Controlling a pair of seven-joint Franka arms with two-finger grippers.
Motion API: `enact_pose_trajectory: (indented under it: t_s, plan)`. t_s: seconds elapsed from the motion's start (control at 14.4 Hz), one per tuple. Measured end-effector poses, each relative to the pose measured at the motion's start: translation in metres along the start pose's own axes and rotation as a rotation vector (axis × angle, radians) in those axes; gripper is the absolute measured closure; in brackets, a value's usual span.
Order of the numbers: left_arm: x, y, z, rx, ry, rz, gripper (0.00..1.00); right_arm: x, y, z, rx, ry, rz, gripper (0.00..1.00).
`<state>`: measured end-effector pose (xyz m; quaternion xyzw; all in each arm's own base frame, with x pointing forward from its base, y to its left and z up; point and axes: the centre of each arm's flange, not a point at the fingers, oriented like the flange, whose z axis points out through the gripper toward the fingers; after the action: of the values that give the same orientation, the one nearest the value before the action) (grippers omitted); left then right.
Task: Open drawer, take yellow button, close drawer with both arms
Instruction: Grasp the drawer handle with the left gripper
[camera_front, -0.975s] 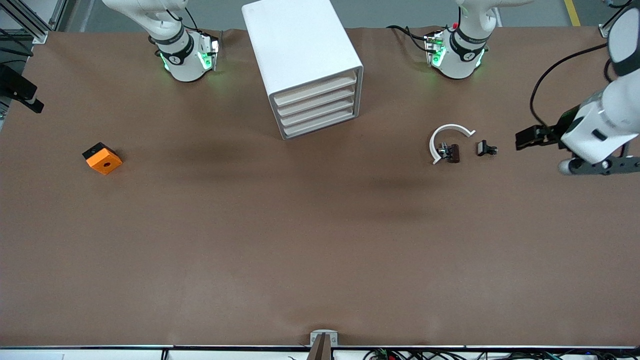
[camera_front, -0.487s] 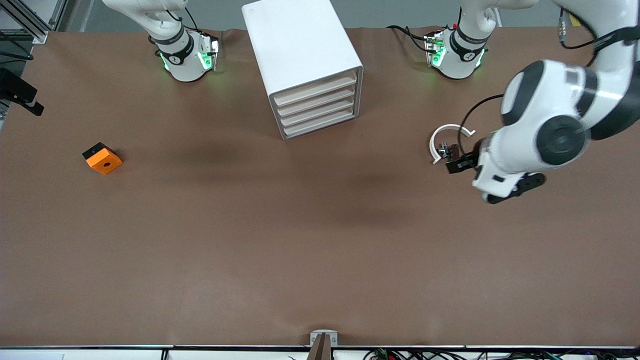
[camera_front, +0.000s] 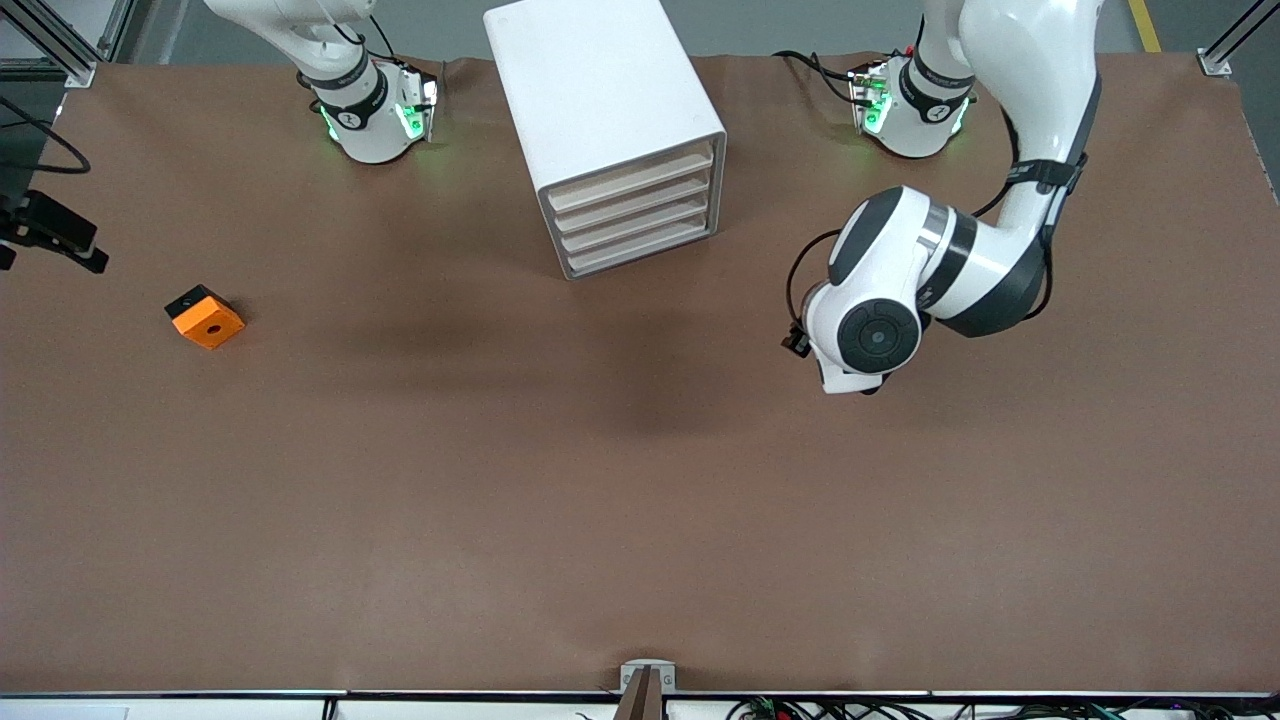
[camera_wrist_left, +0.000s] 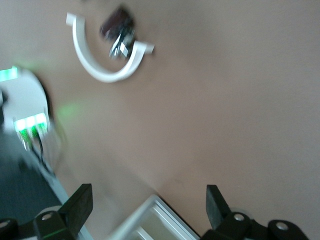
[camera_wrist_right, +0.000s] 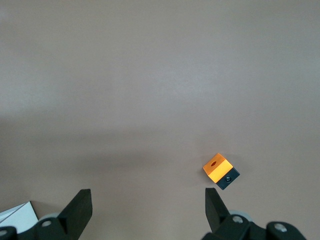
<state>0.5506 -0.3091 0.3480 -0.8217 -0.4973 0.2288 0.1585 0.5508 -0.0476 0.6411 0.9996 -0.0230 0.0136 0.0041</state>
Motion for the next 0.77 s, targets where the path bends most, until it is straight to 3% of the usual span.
enact_pose_trajectory:
  t_s: [0.35, 0.77]
  plan:
    - [-0.024, 0.014, 0.019, 0.088, -0.232, -0.396, 0.0, 0.014, -0.001, 0.028, -0.002, -0.049, -0.001, 0.0]
    - [-0.075, 0.037, 0.07, 0.305, -0.43, -0.532, 0.0, 0.036, 0.0, 0.076, -0.005, -0.124, 0.001, 0.0]
